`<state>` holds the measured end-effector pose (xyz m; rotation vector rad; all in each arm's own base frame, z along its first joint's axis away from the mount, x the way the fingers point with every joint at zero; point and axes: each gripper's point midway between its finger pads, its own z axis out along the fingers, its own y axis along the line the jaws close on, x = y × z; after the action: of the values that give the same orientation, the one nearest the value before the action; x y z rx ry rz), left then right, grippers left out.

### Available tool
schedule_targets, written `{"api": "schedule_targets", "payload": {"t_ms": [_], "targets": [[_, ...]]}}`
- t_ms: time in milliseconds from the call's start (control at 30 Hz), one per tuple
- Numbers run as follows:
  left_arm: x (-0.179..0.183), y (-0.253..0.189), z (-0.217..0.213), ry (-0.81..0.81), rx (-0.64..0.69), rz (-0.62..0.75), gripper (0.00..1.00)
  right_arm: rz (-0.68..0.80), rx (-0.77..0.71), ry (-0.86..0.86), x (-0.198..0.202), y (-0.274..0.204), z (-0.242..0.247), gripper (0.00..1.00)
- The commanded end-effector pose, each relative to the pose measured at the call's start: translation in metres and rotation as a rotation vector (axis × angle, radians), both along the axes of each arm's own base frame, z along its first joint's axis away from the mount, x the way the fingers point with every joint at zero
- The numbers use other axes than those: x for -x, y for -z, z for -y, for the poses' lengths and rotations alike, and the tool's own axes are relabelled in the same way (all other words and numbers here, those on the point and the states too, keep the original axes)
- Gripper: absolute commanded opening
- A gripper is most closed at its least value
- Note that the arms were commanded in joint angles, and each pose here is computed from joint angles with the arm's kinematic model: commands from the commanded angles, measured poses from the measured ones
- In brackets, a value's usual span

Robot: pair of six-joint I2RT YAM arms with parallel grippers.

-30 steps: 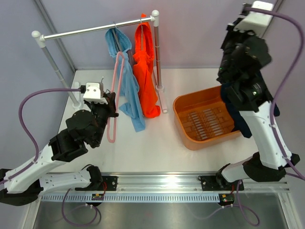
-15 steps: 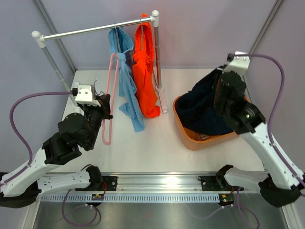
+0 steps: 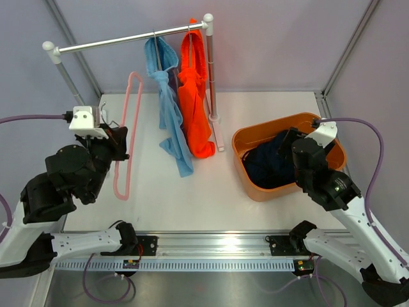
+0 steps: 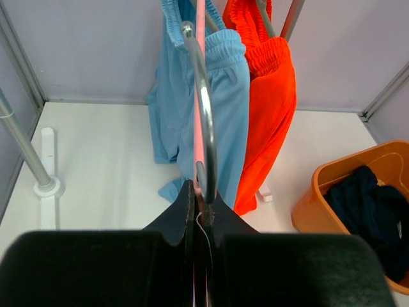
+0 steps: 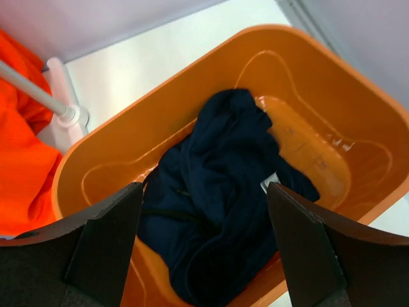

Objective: Remove the shorts from the hanger

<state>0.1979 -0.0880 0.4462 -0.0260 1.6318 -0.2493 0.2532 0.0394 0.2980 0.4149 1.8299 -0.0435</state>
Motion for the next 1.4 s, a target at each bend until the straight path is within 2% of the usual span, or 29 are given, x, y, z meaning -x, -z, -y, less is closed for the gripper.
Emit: {"api": "schedule_targets", "payload": {"t_ms": [0, 200, 300, 433, 667, 867, 1000, 1267, 1367], "targets": [[0.001, 0.012, 0.002, 0.001, -0.074, -0.082, 0.0, 0.026, -0.094, -0.033, 0.002, -0.008, -0.01, 0.88], [-0.019, 0.033, 0.011, -0.053, -0.188, -0.209, 0.0, 0.053, -0.155, -0.138, 0.009, -0.023, -0.024, 0.92], [-0.034, 0.038, 0.016, -0.045, -0.164, -0.228, 0.0, 0.054, -0.171, -0.202, 0.01, -0.026, -0.035, 0.93], [-0.072, 0.057, 0.007, -0.075, -0.15, -0.305, 0.0, 0.053, -0.186, -0.289, 0.01, -0.029, -0.051, 0.93], [-0.13, 0.036, -0.005, -0.058, -0.033, -0.287, 0.0, 0.06, -0.2, -0.377, 0.005, -0.039, -0.07, 0.94], [-0.171, 0.014, -0.014, 0.067, 0.069, -0.239, 0.0, 0.082, -0.188, -0.442, -0.004, -0.05, -0.086, 0.94], [-0.193, 0.006, -0.029, 0.043, 0.082, -0.242, 0.0, 0.088, -0.167, -0.464, -0.011, -0.056, -0.093, 0.94], [-0.212, -0.009, -0.032, 0.099, 0.104, -0.172, 0.0, 0.108, -0.163, -0.524, -0.022, -0.064, -0.11, 0.94], [-0.218, -0.011, -0.046, 0.072, 0.117, -0.156, 0.0, 0.119, -0.166, -0.543, -0.026, -0.065, -0.116, 0.94]]}}
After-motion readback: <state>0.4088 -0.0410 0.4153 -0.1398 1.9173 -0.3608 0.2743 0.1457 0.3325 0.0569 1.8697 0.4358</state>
